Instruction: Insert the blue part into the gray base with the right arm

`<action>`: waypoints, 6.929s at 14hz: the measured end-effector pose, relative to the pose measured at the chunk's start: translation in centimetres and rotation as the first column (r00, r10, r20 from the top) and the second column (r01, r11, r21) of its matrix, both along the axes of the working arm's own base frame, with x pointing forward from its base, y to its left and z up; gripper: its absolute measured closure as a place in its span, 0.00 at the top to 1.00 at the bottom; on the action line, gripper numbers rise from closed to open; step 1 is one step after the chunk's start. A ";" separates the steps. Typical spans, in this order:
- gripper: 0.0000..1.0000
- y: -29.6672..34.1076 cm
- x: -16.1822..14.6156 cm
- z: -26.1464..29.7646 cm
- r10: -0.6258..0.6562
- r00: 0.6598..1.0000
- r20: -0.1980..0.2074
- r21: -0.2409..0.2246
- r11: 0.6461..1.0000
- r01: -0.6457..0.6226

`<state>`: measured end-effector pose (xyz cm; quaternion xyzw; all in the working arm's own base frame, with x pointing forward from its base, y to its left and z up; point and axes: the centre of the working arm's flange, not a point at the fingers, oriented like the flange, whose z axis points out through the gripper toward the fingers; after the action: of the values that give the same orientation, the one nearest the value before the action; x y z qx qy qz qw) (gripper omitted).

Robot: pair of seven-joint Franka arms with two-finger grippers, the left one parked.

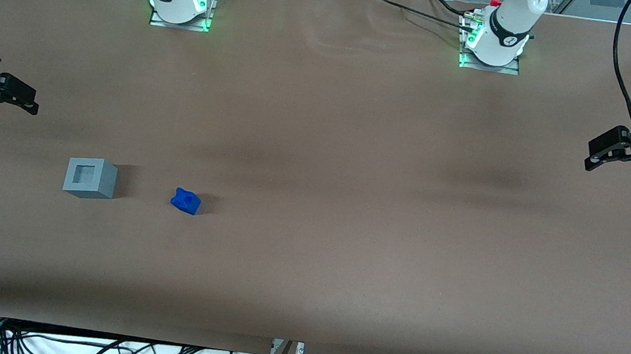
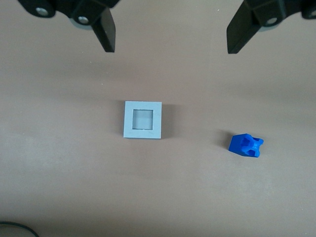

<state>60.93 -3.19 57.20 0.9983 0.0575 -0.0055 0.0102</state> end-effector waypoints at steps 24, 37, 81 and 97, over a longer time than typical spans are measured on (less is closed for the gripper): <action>1.00 10.1 5.7 -12.5 -0.115 0.993 -0.013 0.007 0.993 0.115; 1.00 22.6 7.0 -28.5 -0.333 0.943 -0.007 -0.011 0.943 0.333; 0.50 -3.2 8.0 -26.1 0.005 0.979 -0.206 -0.072 0.997 -0.020; 0.50 -3.3 8.0 -26.1 0.007 0.979 -0.206 -0.071 0.997 -0.022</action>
<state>68.95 -6.48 31.08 0.9909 0.0652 -0.1106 0.0407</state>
